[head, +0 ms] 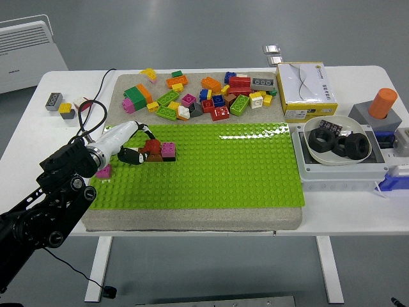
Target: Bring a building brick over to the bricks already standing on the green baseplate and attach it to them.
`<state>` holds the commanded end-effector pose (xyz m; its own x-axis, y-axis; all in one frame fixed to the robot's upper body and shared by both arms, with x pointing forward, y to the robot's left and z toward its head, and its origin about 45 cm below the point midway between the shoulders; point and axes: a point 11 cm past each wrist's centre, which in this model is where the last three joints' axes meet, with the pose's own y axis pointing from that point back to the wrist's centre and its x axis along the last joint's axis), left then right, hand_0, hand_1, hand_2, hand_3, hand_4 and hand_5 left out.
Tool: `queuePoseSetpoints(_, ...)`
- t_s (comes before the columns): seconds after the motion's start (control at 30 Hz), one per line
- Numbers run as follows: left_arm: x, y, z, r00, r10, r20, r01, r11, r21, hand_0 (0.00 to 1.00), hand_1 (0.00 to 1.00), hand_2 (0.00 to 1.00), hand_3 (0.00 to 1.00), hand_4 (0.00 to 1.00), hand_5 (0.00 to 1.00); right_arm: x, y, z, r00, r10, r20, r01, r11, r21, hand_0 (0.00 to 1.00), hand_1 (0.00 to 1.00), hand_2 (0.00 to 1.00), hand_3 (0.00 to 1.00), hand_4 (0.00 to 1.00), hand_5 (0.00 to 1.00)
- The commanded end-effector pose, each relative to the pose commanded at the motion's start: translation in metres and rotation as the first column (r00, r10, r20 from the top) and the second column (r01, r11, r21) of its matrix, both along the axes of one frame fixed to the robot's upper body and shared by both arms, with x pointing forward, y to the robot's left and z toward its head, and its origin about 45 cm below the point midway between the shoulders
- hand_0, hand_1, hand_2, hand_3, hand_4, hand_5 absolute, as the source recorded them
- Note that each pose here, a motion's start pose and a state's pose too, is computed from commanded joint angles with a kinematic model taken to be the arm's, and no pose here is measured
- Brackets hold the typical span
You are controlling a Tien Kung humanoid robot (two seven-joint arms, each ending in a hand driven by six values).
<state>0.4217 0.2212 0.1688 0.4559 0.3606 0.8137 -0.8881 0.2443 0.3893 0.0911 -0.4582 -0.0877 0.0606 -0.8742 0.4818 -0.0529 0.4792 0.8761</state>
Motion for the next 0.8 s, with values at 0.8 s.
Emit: queuePoseSetpoints(0.8,-0.0008,-0.0098,-0.0060,1.000,0.000,0.007,0.000,1.000,-0.029,0.950,0.935,0.913,0.489,0.658,0.002,-0.0002,0.0023,-0.0010,1.000,0.000,0.000,0.000,1.000,0.004,0.521,0.561,0.752,0.839,0.940,0.998)
